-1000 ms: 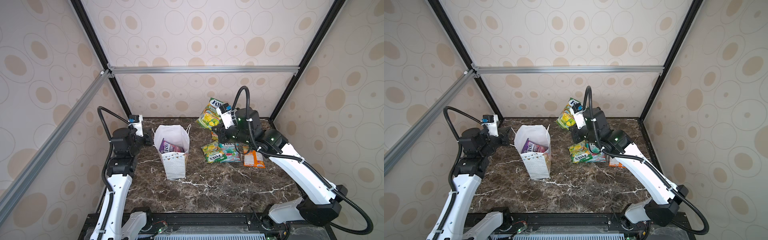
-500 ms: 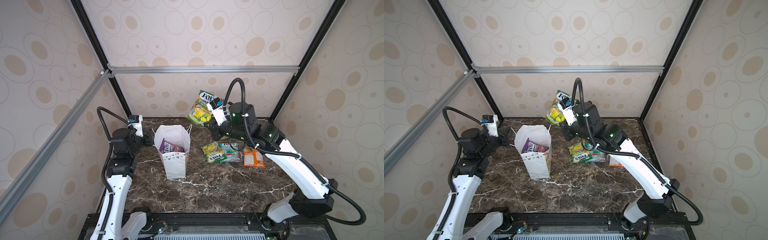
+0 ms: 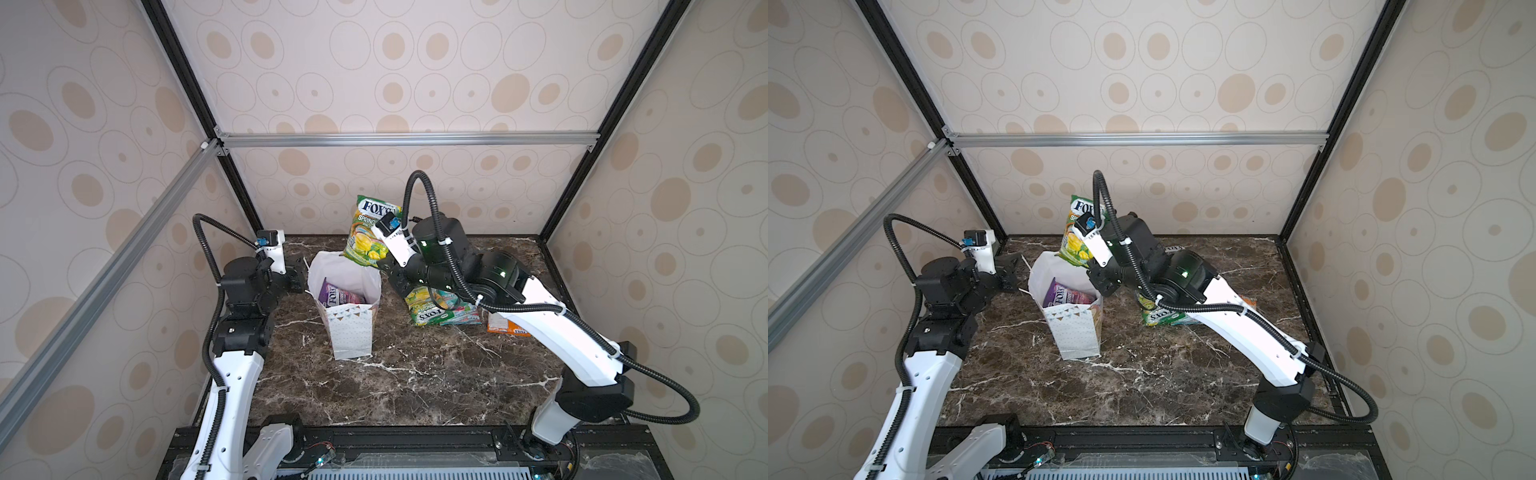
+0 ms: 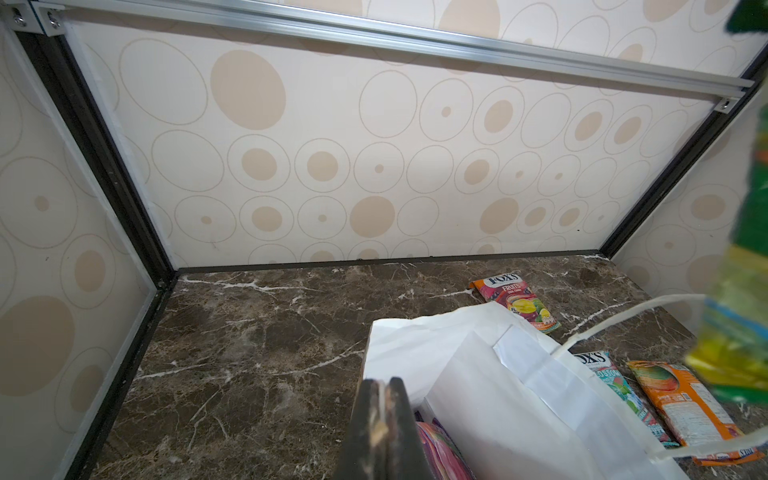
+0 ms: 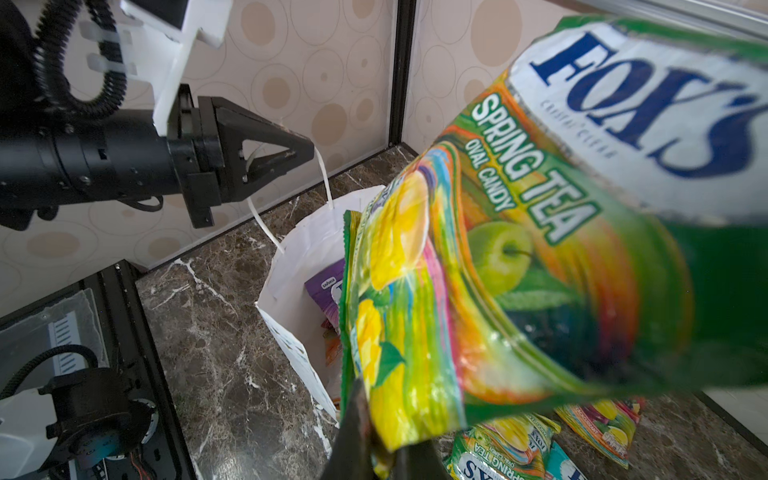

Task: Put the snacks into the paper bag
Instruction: 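Carry the Spring Tea packet with the right gripper over the bag opening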

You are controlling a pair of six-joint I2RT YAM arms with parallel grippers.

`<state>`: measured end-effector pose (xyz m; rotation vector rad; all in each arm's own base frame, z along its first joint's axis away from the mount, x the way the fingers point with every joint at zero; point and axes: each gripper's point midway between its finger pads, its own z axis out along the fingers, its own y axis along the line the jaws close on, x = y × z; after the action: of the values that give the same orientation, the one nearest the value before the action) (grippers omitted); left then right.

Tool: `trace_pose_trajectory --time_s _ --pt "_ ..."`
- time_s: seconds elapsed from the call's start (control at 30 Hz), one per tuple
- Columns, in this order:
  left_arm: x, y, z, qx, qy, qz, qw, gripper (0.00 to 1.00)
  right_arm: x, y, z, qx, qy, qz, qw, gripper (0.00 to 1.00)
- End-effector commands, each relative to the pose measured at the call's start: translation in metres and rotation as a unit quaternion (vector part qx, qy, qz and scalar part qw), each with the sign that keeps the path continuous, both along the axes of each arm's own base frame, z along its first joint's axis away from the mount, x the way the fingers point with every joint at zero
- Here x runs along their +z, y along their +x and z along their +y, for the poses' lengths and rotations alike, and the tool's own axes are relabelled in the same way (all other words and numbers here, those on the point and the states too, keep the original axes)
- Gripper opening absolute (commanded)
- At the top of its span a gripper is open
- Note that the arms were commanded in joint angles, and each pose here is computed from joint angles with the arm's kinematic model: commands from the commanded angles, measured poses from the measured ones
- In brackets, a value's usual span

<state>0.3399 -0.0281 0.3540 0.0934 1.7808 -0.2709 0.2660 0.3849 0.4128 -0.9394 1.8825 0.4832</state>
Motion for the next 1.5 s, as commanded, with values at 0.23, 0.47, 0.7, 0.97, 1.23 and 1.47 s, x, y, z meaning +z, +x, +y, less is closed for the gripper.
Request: trace_pose_trajectory --time_s 0.23,0.47,0.7,0.97,1.23,1.47 --pt "0.025 -0.006 0.0 -0.002 0.007 -0.044 0.999 0.0 -0.015 -0.008 0.017 -0.002 -0.053 -0.004 0.999 0.0" --pt "0.024 -0.006 0.001 -0.001 0.008 -0.043 0.999 0.0 -0.03 -0.01 0.025 0.0 -0.083 -0.003 0.997 0.0" --pt "0.023 -0.006 0.001 -0.001 0.009 -0.042 0.999 0.0 -0.034 -0.009 0.032 0.01 -0.093 -0.003 0.996 0.0" --pt "0.024 -0.006 0.0 -0.002 0.009 -0.042 0.999 0.0 -0.052 -0.007 0.038 0.004 -0.11 0.011 0.994 0.0" --pt "0.024 -0.006 0.0 -0.002 0.008 -0.042 0.999 0.0 -0.064 -0.009 0.042 -0.009 -0.127 0.016 0.992 0.0" --pt "0.023 -0.006 0.0 -0.004 0.008 -0.041 0.999 0.0 -0.08 -0.008 0.039 -0.023 -0.158 0.028 0.987 0.0"
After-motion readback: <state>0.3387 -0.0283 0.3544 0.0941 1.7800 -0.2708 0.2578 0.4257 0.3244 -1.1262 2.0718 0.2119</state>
